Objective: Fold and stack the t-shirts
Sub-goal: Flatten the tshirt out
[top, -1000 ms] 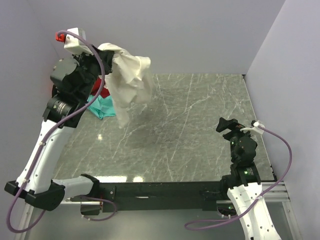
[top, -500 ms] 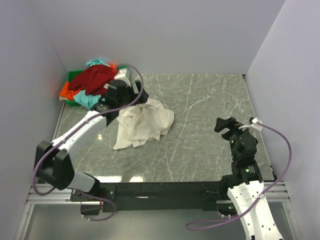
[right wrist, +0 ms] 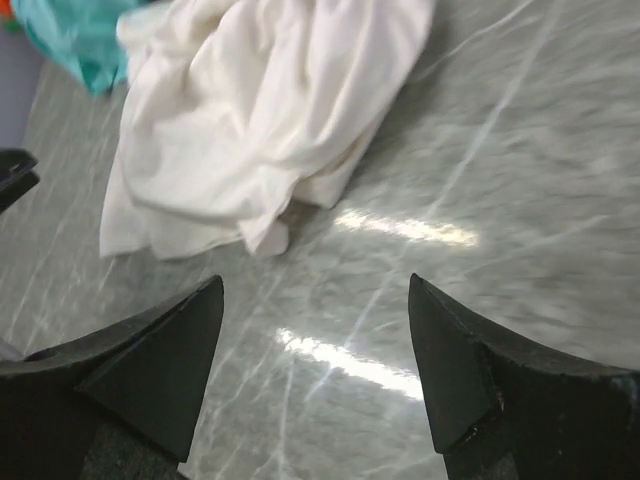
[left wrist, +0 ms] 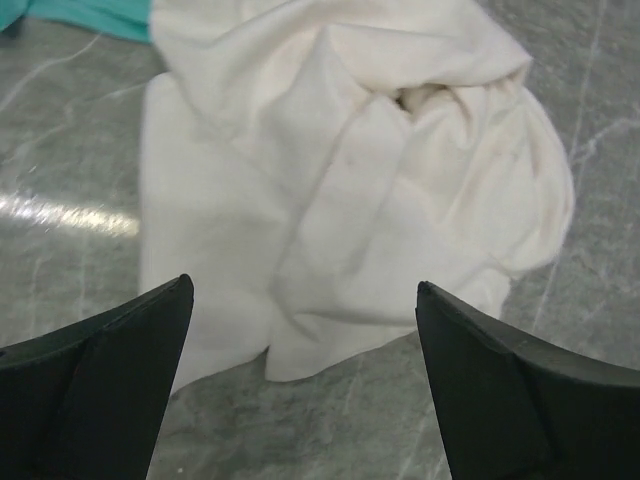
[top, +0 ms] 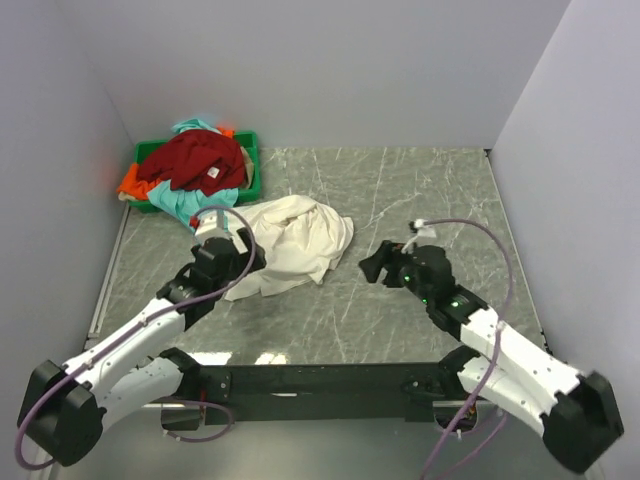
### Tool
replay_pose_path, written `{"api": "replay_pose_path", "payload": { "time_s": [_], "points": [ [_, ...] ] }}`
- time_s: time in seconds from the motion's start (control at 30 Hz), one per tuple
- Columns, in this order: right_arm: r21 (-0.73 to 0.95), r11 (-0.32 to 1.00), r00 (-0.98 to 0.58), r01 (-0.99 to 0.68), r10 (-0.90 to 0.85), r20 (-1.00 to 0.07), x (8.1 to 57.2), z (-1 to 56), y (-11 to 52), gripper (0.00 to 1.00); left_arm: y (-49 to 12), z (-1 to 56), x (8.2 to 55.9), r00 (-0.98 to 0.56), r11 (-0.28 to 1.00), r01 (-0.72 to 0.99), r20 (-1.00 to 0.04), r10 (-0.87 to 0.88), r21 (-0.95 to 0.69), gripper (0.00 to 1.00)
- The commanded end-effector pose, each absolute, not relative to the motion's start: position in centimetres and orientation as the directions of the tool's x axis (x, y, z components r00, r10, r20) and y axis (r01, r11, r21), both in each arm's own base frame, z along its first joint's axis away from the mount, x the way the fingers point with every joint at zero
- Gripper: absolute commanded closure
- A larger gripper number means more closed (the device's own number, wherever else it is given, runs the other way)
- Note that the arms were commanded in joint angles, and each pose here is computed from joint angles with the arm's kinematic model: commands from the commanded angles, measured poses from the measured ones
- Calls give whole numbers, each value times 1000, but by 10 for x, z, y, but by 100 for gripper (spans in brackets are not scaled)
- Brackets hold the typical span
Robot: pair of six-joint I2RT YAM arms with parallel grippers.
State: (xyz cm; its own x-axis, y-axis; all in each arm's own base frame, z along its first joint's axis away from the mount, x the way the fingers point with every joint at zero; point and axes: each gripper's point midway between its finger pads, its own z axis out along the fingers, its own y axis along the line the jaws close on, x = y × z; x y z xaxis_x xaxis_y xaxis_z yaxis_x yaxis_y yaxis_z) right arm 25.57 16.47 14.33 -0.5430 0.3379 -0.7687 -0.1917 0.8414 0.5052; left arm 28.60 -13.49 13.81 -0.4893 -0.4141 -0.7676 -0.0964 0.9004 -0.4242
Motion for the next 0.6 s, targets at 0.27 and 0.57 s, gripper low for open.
{"api": "replay_pose_path", "payload": {
  "time_s": [0.27, 0.57],
  "points": [
    [558, 772, -619, -306, 284, -732, 261, 140, 273, 21, -97, 72, 263, -483, 850, -346, -701, -525, -398, 1],
    [522, 787, -664, -327, 202, -720, 277, 118, 306, 32, -97, 57, 270, -511, 855, -376, -690, -513, -357, 4]
  ]
}}
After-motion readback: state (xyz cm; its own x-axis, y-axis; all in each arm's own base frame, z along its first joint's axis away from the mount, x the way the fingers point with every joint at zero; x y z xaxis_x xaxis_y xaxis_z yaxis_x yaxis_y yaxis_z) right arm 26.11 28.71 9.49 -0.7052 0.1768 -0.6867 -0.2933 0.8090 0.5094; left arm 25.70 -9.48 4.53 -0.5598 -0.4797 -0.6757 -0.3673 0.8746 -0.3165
